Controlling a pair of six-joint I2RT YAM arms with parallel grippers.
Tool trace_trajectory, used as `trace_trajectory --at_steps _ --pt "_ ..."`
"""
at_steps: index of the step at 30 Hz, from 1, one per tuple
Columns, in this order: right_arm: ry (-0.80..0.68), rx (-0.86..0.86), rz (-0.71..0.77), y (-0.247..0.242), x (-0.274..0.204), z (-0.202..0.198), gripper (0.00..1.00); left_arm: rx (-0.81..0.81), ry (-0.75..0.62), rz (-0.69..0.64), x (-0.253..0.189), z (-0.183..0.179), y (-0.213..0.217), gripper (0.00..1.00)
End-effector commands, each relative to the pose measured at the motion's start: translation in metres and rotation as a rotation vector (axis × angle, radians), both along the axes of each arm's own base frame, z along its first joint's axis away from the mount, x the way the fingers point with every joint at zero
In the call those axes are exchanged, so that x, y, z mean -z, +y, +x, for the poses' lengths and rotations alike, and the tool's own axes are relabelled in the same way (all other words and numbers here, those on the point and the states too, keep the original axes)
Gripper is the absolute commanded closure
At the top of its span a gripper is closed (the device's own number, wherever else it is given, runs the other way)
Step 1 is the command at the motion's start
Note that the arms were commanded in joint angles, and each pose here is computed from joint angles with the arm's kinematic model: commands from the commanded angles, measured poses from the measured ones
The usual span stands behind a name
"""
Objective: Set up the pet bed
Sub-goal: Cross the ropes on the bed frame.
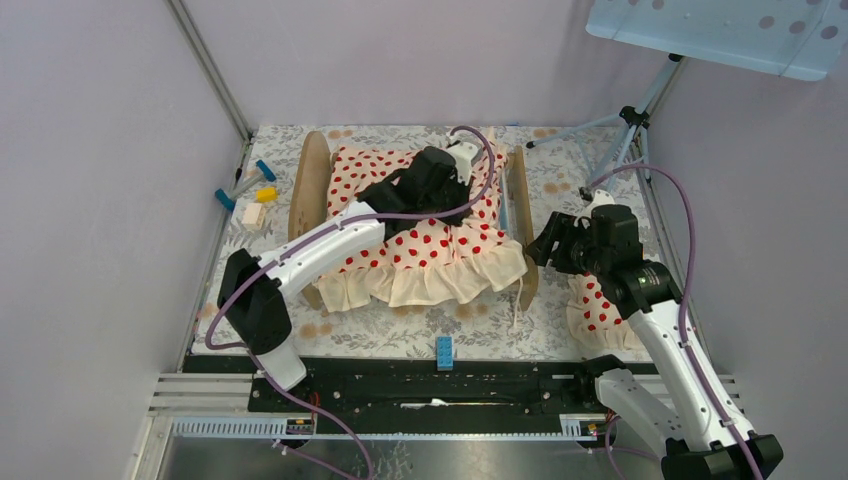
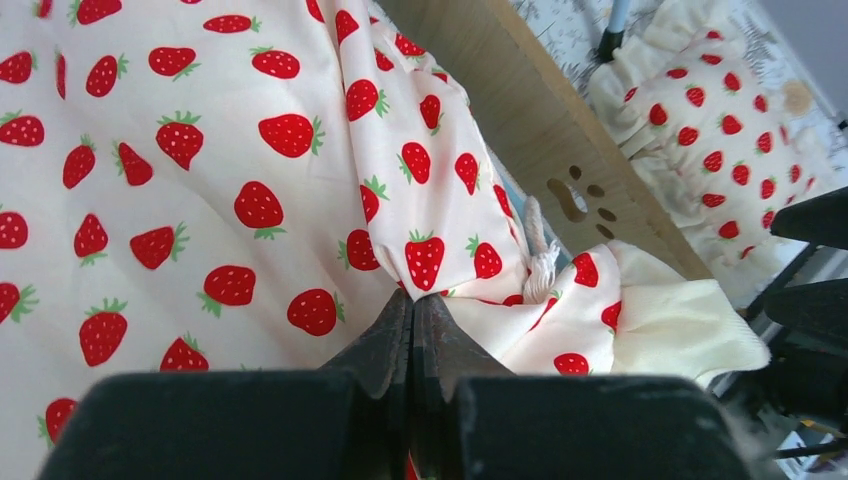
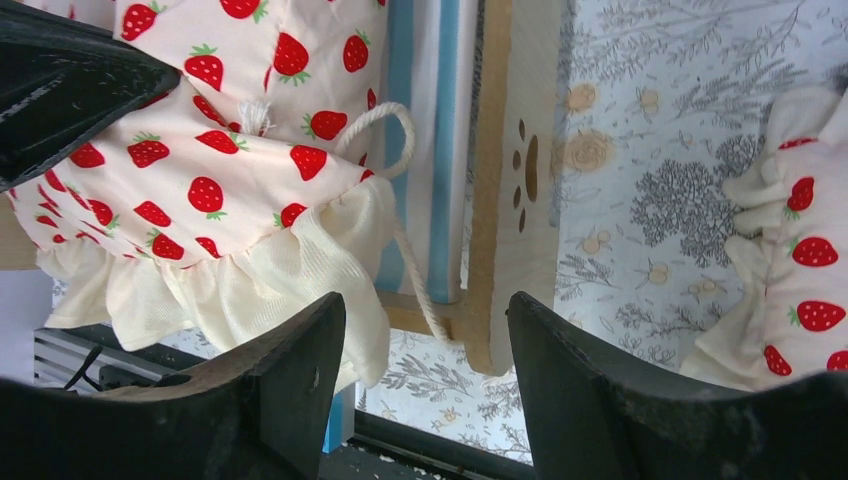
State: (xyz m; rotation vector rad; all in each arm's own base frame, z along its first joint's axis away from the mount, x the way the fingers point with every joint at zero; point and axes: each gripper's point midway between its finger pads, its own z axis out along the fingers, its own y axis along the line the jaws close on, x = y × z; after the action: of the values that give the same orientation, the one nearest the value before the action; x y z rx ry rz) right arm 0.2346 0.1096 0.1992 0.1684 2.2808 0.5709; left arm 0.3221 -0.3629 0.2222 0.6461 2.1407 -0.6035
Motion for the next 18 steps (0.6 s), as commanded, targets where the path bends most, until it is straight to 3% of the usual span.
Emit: trace_trajectory --at_steps 1,8,18 --pt "-0.125 -0.041 0.014 0.006 -0.035 0.014 0.33 0.09 -0.031 -0.165 -0.042 -0.003 -0.012 1.0" --pt "-0.122 0.007 -0.014 -0.003 -0.027 0.014 0.31 0.155 0.019 -0.209 -0.037 -0.006 -0.018 1.0" --pt "-0.122 0.046 -0.017 -0.011 -0.02 0.007 0.31 0.396 0.077 -0.323 -0.044 -0.033 -0.043 1.0"
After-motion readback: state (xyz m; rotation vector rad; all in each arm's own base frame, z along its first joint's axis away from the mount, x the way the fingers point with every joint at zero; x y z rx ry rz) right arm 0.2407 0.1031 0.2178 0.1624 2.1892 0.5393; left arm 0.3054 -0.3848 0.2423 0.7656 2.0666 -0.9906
